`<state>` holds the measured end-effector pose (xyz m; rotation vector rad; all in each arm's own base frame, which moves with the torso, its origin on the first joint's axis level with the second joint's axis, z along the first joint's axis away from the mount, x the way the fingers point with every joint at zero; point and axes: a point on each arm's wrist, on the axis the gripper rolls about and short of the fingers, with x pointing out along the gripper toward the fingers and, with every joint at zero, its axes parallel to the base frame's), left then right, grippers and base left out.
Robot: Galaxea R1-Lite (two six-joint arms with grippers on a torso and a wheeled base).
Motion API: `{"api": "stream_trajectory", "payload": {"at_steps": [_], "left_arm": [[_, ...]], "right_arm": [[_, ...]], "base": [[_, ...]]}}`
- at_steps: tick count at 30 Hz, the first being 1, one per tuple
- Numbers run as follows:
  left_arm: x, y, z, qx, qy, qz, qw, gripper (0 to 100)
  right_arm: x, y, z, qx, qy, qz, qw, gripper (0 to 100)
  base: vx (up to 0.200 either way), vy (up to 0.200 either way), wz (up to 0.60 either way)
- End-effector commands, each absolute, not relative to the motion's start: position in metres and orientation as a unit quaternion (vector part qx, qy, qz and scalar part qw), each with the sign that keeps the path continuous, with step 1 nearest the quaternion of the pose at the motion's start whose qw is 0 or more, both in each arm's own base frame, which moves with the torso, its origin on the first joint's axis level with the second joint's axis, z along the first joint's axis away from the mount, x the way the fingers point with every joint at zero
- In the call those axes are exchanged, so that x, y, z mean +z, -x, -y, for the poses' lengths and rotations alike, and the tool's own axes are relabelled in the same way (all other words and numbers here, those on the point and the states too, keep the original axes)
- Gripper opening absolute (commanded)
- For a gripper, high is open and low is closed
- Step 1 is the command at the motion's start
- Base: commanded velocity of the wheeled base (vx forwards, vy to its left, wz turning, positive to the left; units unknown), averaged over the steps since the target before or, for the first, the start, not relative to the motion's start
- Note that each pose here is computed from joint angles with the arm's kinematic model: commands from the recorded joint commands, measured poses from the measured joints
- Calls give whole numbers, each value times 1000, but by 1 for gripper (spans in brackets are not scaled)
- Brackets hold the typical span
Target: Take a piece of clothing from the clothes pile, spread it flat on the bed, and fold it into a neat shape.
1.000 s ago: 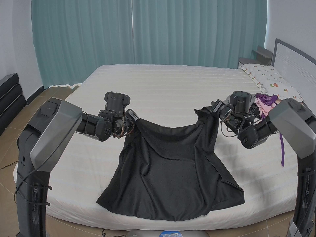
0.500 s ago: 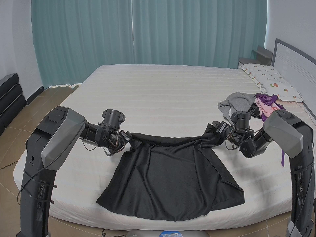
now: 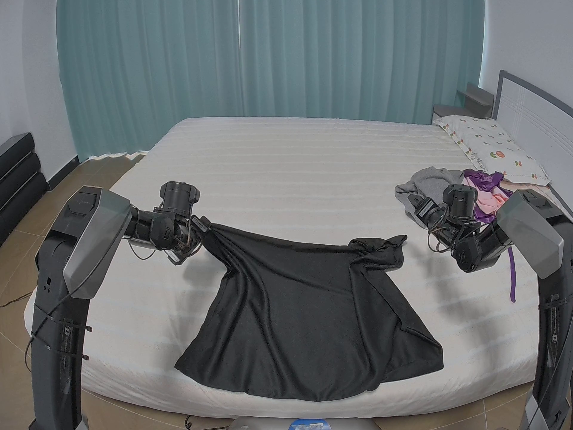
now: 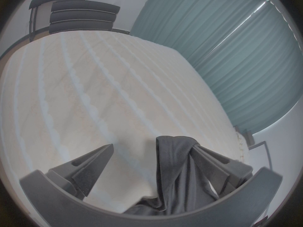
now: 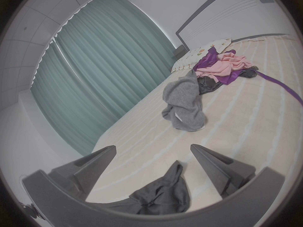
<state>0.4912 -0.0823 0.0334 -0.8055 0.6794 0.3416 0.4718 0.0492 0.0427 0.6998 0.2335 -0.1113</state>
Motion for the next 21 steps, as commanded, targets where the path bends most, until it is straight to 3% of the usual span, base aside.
{"api": "stream_trajectory", "payload": {"at_steps": [1,10,16,21], "left_arm": [[25,-484,81,164,361,-359,845,100],[28,-465,83,118,360,-412,828,100],[46,-441,76,103,382,-428,813,100],[29,-423,79,112,436,-408,794,100]], "right_arm": [[40,-464,-54,-47,-333,-132,933,100],[35,-438,-64,-14,-319,-201,926,100],[9,-416,-83,3,-305,-265,915,100],[-13,-413,-99,6,-292,-297,909,100]], "base": [[0,0,0],[0,0,0],[0,0,0],[0,0,0]]}}
